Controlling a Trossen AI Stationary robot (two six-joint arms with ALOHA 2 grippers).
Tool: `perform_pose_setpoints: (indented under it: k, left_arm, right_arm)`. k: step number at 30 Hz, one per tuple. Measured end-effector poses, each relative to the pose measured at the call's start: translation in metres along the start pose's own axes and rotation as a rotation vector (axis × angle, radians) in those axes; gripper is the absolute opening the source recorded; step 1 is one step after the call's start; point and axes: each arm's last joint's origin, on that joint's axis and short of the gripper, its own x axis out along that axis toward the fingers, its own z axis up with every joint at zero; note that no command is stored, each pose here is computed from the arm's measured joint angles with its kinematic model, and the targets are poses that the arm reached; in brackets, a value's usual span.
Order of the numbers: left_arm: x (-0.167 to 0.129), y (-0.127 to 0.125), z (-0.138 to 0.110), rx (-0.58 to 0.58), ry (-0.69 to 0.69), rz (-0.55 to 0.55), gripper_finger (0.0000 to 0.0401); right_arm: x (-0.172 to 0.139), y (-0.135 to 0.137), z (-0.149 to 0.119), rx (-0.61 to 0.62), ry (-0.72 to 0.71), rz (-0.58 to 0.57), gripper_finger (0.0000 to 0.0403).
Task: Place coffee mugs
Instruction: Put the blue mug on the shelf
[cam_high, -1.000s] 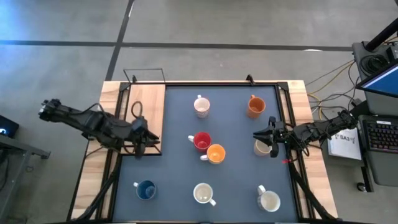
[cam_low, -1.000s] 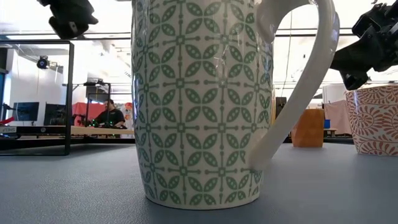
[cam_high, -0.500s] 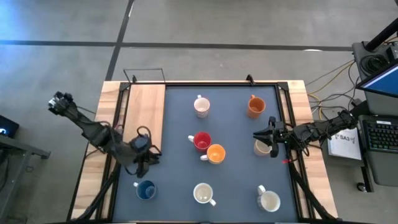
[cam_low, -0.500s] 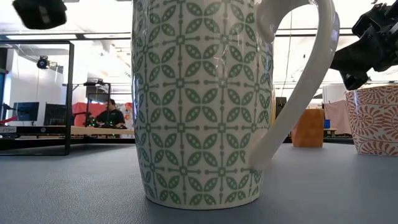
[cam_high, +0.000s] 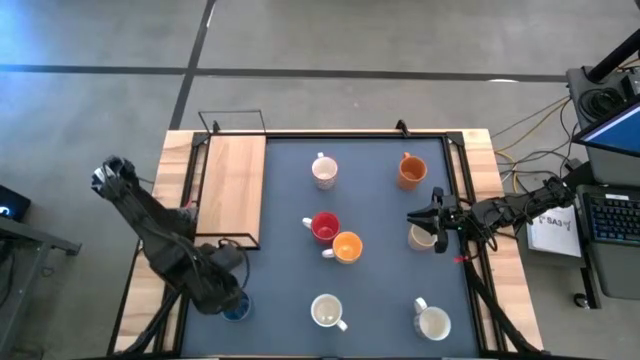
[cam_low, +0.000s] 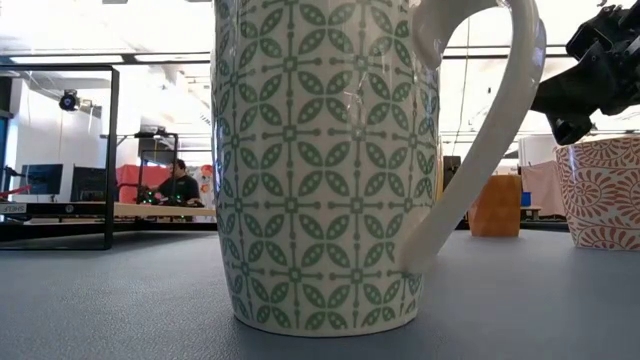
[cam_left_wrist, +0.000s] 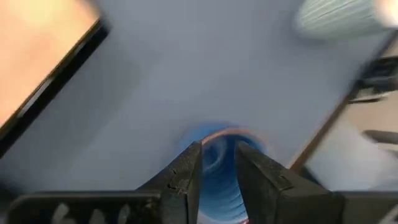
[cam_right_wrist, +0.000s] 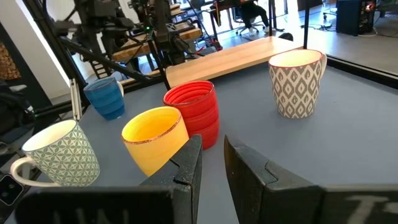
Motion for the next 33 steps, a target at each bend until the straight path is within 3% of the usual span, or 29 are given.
perform_pose_setpoints:
  k: [7, 13, 18, 26, 33]
  left_arm:
    - [0.015, -0.012, -0.009, 0.006, 0.138, 0.106, 0.0135]
    - [0.031, -0.012, -0.012, 0.028, 0.16, 0.173, 0.0187]
    - [0.043, -0.015, -0.015, 0.069, 0.163, 0.185, 0.0199]
    - [0.068, -0.023, -0.019, 0.179, 0.177, 0.226, 0.0149]
    - [0.077, -0.024, -0.021, 0.241, 0.186, 0.258, 0.0062]
  right_arm:
    - [0.0, 0.0, 0.0, 0.0, 0.0, 0.0, 0.0057]
    - [0.0, 0.0, 0.0, 0.0, 0.0, 0.0, 0.0057]
    - [0.0, 0.0, 0.0, 0.0, 0.0, 0.0, 0.0057]
    - [0.0, 0.0, 0.0, 0.0, 0.0, 0.0, 0.0057]
    - [0.0, 0.0, 0.0, 0.0, 0.0, 0.0, 0.0057]
